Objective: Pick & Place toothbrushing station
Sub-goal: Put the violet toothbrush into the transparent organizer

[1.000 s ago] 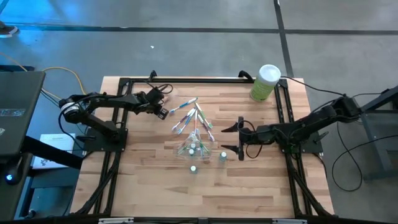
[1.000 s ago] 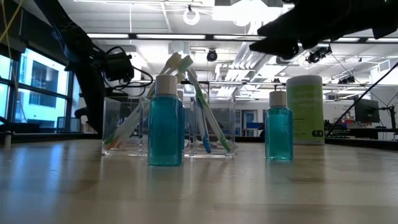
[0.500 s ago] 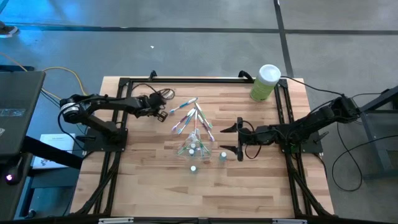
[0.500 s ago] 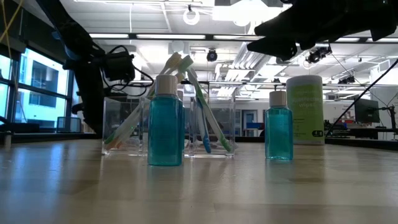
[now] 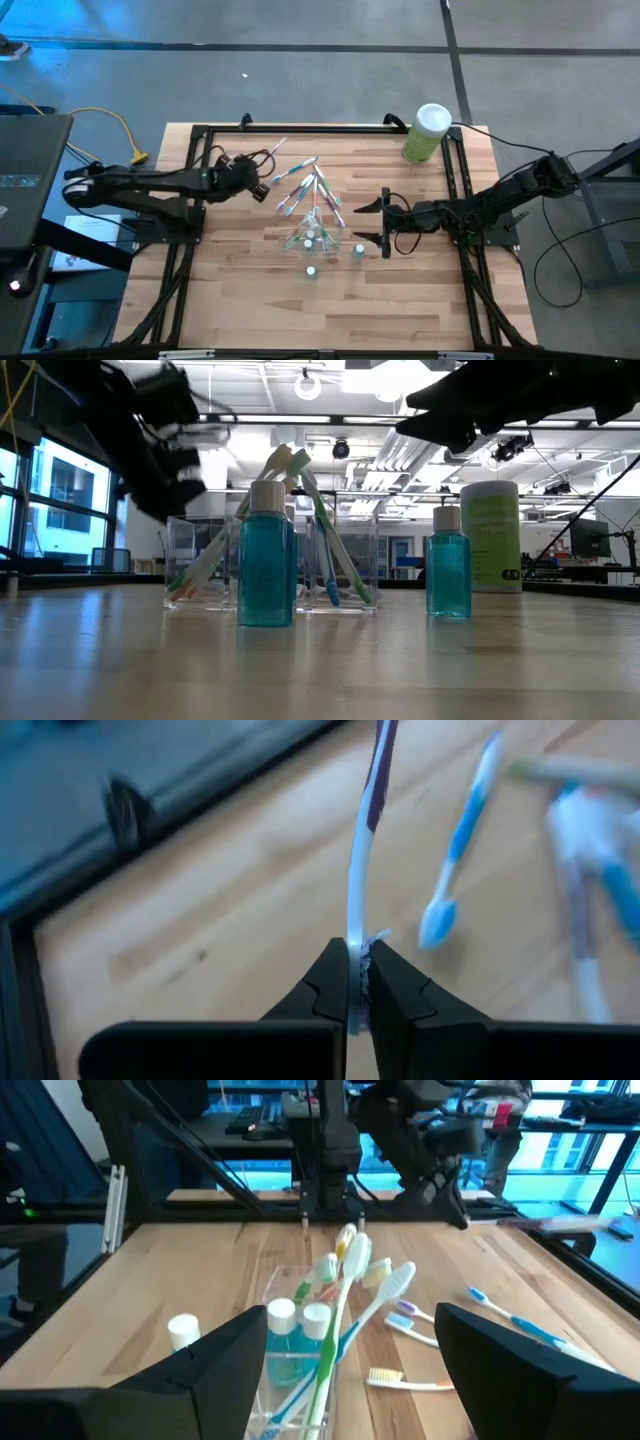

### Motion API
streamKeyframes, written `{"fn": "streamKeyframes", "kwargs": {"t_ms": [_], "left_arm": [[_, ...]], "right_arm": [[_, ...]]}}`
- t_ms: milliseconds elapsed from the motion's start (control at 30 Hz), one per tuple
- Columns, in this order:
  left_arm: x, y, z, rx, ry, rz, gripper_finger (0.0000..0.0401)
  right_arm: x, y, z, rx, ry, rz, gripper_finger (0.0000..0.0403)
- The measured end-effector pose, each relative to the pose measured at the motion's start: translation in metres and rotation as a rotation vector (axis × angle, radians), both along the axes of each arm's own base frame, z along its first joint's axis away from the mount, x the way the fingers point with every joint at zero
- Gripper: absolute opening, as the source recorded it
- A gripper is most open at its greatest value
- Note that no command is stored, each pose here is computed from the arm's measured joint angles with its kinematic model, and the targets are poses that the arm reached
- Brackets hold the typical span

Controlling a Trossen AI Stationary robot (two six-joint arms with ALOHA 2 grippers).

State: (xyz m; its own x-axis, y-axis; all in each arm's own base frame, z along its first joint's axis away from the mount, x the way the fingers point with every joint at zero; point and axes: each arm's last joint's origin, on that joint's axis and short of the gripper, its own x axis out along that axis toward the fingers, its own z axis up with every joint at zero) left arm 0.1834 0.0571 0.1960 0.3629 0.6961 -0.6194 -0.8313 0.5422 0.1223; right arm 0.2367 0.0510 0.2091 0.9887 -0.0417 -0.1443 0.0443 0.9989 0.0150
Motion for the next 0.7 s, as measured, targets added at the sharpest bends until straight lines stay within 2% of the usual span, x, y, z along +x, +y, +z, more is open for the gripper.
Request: {"fn": "streamKeyframes", "kwargs": {"t_ms": [100,233,467,600,700], "left_arm": [[-0.006,-0.018,0.018,0.081,-0.096,-0.044,0.0007],[-0.013,-0.051,0.041,0.229,-0.2,-0.171,0.0007],[-0.02,-0.124,0.079,0.579,-0.288,-0.318,0.0007],[-0.016,-0.162,0.09,0.736,-0.179,-0.45,0.0007],[-0.003,-0.186,0.076,0.951,0.078,-0.603,0.0007]], "right_arm": [[0.0,0.0,0.001,0.003,-0.011,0.0,0.0279],[0.0,0.0,0.003,0.009,-0.034,0.0,0.0279],[0.001,0.001,0.006,0.034,-0.064,0.017,0.0279],[0.001,0.002,0.011,0.085,-0.105,0.112,0.0279],[0.002,0.003,0.016,0.129,-0.15,0.204,0.0279]]}}
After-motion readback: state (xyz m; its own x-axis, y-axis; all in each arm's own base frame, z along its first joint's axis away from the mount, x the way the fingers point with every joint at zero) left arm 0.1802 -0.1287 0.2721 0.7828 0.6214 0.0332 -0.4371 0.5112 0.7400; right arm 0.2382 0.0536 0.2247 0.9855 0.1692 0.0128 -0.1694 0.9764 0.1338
